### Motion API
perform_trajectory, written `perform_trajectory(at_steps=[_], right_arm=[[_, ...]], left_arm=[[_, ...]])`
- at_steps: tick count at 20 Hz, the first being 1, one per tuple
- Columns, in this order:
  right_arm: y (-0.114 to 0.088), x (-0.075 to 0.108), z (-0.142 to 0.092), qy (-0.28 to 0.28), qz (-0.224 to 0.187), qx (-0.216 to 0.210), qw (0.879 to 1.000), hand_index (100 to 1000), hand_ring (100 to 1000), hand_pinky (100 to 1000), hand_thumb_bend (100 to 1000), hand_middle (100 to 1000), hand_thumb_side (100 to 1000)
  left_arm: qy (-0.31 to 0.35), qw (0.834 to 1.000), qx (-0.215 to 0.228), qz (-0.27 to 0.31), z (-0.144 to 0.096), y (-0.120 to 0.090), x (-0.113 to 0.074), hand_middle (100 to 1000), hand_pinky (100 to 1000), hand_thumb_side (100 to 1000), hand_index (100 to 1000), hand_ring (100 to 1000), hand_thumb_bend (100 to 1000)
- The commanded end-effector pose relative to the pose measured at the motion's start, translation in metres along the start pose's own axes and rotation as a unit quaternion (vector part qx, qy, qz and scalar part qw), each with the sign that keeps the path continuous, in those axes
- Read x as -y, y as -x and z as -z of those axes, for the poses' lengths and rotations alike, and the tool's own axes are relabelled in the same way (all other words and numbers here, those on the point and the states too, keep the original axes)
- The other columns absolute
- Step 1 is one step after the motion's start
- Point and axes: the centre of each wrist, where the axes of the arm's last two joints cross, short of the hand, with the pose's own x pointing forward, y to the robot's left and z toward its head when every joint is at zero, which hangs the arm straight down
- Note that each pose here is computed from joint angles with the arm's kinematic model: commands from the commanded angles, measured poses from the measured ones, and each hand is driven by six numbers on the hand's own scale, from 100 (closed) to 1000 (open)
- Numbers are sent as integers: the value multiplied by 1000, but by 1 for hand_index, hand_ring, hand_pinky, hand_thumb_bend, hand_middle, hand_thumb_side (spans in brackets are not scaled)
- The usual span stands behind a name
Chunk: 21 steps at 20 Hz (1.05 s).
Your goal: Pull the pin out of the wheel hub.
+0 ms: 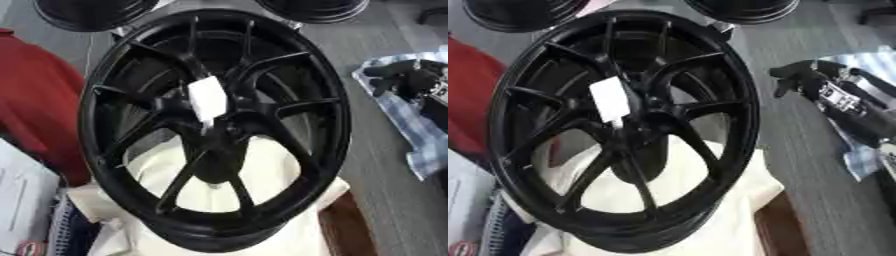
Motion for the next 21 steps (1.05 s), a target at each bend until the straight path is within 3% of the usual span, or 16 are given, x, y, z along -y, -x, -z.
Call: perform_trajectory(at_steps=[1, 2, 4, 5, 8, 13, 21], right_arm=[[-9, 5, 0, -3, -15, 9, 1000, 791, 974, 1000, 100, 590, 687], [-9, 5, 1, -3, -15, 10, 1000, 791, 974, 1000, 100, 590, 687], [-9, 5, 1, -4, -14, 11, 1000, 791, 974, 1000, 100, 590, 685], [-10, 6, 1, -4, -14, 13, 1000, 791, 974, 1000, 100, 590, 681], [-12, 8, 1, -1, -15, 21, 1000, 791, 974, 1000, 100, 591, 669], [-16, 12, 4, 0, -20, 41, 999, 791, 974, 1000, 100, 593, 660], [-22, 13, 13, -2, -20, 75, 997, 789, 972, 1000, 100, 592, 647]], left_arm=[[-17, 999, 25, 13, -13, -1, -10, 820, 952, 1000, 929, 808, 275], [-16, 999, 34, 12, -15, -1, -6, 820, 952, 1000, 929, 808, 275], [-20, 998, 55, 10, -20, 0, 0, 788, 919, 925, 891, 777, 137], [-28, 997, 69, 7, -23, 0, 3, 727, 854, 779, 816, 710, 100], [-80, 990, 117, -14, -31, -9, 0, 644, 773, 633, 758, 617, 100], [-171, 967, 163, -95, -44, -24, 2, 636, 754, 625, 762, 611, 100], [-175, 932, 230, -219, -41, -57, 76, 628, 741, 635, 760, 607, 100]])
